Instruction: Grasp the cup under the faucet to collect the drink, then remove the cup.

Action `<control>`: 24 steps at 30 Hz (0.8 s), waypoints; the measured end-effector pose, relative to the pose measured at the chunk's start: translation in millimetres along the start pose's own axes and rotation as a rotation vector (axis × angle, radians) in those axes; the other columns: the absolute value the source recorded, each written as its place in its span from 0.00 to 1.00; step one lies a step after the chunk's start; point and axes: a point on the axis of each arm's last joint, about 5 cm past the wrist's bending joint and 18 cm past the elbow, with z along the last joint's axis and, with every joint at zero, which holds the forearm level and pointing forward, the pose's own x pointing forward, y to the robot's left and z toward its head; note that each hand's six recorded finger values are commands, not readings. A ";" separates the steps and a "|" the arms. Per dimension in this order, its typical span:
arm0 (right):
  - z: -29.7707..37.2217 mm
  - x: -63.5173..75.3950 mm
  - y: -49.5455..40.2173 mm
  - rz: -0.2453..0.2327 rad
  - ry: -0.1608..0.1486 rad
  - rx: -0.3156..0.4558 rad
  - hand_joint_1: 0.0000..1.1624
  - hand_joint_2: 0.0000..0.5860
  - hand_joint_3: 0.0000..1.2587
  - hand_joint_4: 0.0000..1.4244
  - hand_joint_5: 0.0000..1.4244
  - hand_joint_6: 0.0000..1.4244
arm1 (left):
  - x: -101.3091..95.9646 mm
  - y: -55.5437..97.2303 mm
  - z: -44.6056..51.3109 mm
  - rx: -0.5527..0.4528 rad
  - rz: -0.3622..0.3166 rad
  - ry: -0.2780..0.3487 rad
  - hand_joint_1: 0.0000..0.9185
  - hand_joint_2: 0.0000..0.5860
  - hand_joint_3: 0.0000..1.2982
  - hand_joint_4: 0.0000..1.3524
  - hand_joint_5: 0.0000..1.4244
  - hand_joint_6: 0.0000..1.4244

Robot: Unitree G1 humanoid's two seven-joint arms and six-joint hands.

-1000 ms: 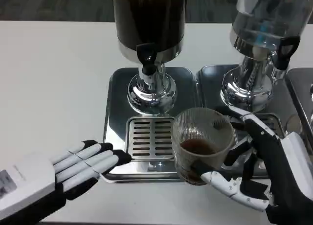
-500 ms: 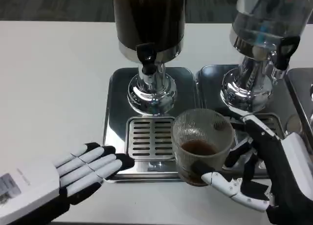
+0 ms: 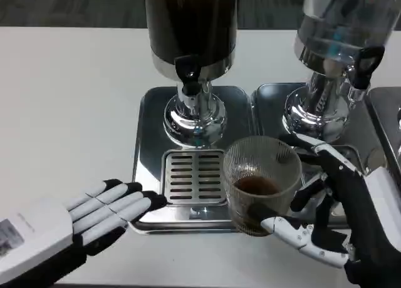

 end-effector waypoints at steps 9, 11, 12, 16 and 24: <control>0.0 2.1 -1.3 -0.010 -0.005 0.002 0.62 0.61 0.44 0.46 0.60 0.85 | 0.1 0.9 -0.6 -0.009 0.005 0.002 0.00 0.15 0.00 0.00 0.00 0.00; -0.1 2.6 -1.7 -0.013 -0.007 0.001 0.62 0.61 0.44 0.46 0.61 0.85 | 0.2 1.0 -0.6 -0.011 0.007 0.000 0.00 0.15 0.00 0.00 0.00 0.00; -0.2 2.7 -1.9 -0.014 -0.006 0.001 0.62 0.61 0.45 0.46 0.61 0.85 | 0.2 1.2 -0.8 -0.012 0.008 0.000 0.00 0.15 0.00 0.00 0.00 0.00; -0.2 2.8 -1.9 -0.018 -0.006 0.003 0.62 0.61 0.45 0.47 0.61 0.85 | -0.2 2.4 -1.7 -0.016 0.007 0.002 0.00 0.14 0.00 0.00 0.00 0.00; -0.7 3.0 -2.1 -0.024 -0.002 0.008 0.62 0.62 0.45 0.47 0.61 0.86 | 0.3 0.0 -3.3 -0.041 -0.005 0.003 0.00 0.14 0.00 0.00 0.00 0.00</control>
